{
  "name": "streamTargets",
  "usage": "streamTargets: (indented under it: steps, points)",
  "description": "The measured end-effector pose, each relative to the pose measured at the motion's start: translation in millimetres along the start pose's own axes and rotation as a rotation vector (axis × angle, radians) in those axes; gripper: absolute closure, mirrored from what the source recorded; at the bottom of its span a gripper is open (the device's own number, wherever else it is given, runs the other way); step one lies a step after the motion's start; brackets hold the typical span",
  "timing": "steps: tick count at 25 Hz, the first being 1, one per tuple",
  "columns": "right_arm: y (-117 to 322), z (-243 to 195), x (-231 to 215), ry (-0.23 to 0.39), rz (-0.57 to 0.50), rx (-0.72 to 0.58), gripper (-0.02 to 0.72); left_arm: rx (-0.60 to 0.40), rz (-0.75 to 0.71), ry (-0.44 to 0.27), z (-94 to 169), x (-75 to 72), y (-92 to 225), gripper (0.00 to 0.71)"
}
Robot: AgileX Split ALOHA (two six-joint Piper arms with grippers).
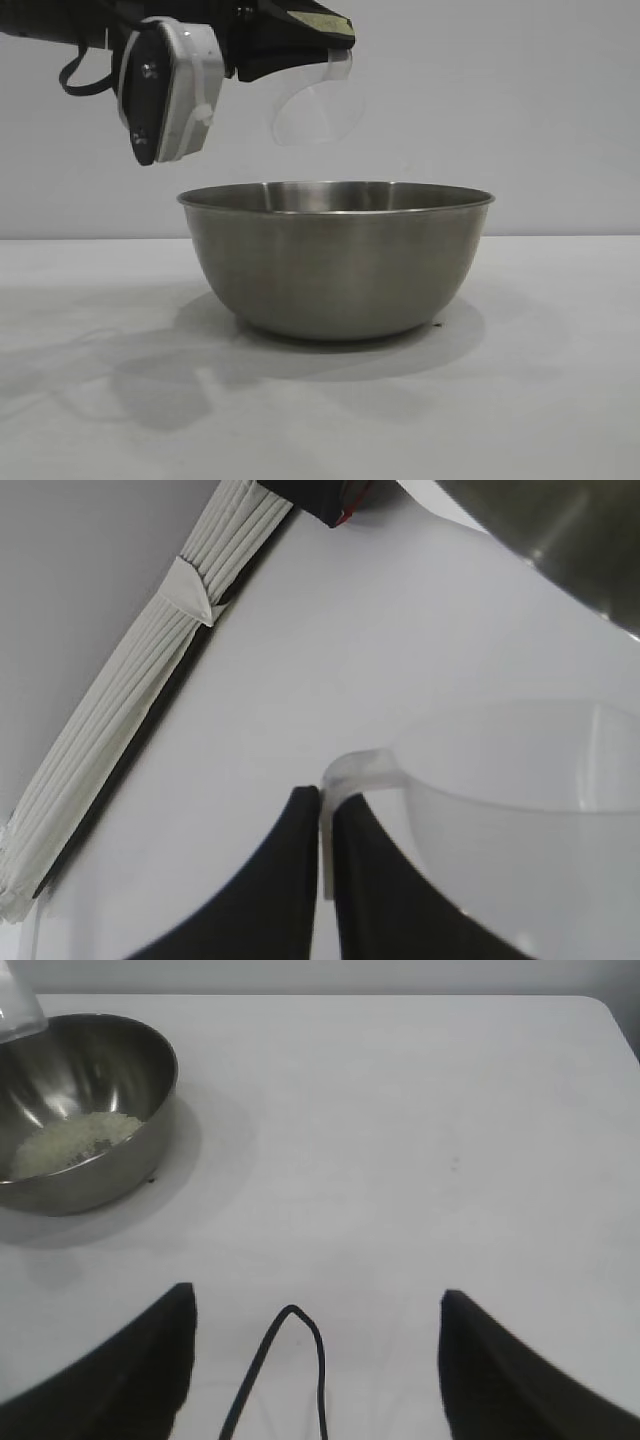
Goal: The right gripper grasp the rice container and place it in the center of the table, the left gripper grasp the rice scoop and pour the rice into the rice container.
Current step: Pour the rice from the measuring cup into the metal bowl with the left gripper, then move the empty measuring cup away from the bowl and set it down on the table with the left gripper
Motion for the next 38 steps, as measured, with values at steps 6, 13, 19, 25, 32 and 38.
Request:
streamTargets:
  steps: [6, 13, 19, 25, 32, 38]
  points:
    - [0.0, 0.0, 0.0, 0.0, 0.0, 0.0, 0.265, 0.057, 0.303, 0.034, 0.4, -6.4, 7.7, 0.71]
    - [0.0, 0.0, 0.0, 0.0, 0.0, 0.0, 0.265, 0.256, 0.803, 0.087, 5.6, -26.3, 29.1, 0.71]
    - [0.0, 0.0, 0.0, 0.0, 0.0, 0.0, 0.265, 0.578, 1.289, 0.08, 22.4, -56.0, 54.0, 0.71]
    - [0.0, 0.0, 0.0, 0.0, 0.0, 0.0, 0.265, 0.88, 1.701, -0.037, 43.7, -79.8, 68.1, 0.71]
    - [0.0, 0.0, 0.0, 0.0, 0.0, 0.0, 0.265, 1.203, 1.975, -0.081, 83.1, -103.7, 46.9, 0.71]
    - [0.0, 0.0, 0.0, 0.0, 0.0, 0.0, 0.265, 1.353, 2.014, 0.011, 109.5, -114.7, 17.3, 0.71]
Point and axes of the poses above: a point on each arm's last joint axis where the gripper is mounted, z pointing back along that axis away from the gripper, x along the wrist's bending axis when the last joint is at zero, y = z × x, the point moved 6 cm from there along -z, pointing out along that axis toward the gripper, and after that the axes turned 13 degrees about -z, right-handed, at the moved point
